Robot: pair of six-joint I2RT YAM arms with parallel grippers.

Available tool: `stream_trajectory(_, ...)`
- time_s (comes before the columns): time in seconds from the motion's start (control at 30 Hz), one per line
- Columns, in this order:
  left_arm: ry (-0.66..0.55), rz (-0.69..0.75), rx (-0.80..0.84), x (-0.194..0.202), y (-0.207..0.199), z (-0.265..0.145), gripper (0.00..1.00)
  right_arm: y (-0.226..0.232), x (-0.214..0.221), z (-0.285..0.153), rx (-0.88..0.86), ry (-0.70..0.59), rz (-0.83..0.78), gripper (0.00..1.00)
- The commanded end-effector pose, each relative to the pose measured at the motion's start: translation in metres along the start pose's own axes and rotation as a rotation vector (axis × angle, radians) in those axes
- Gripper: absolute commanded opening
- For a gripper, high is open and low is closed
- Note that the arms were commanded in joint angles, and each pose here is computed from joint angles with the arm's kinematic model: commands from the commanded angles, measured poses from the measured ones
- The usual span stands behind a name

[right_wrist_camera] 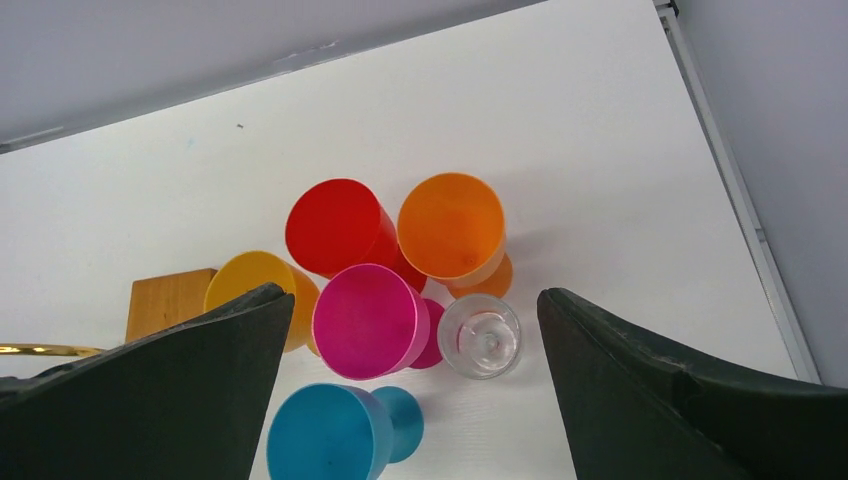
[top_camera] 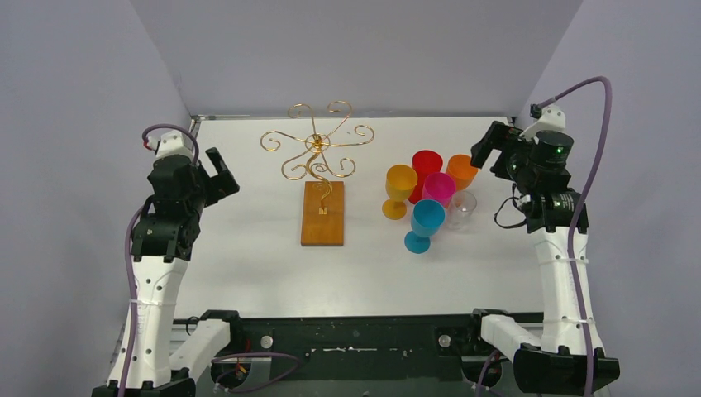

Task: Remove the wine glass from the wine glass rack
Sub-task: Reset both arms

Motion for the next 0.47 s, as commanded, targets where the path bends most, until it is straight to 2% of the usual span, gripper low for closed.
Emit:
stream_trajectory(0.0,0.002,0.001,-0.053,-0.0047,0.0028,-0.0065,0.97,0.0064,-0.0113,-0.0152,-0.053,-0.056,-0.022,1.00)
stream_trajectory(0.13,0.043,-0.015,-0.095,-0.0034,0.0027,-0.0020,0.97,0.0081,-0.0110,-0.0131,-0.069,-0.027,-0.016,1.00)
stream_trajectory(0.43,0.000,-0.009,-0.061,-0.0085,0.0014,-0.0074,0.97,0.0090,-0.0099,-0.0128,-0.081,-0.014,-0.015,1.00)
Point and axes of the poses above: each gripper's point midway between its finger pads, its own z axis out along the fingers, its own y axis along the line the jaws close on, x = y × z, the point moved 9 cm from there along -z, back along the fingers, and after that the axes turned 5 degrees about -z, right-handed, at the moved point
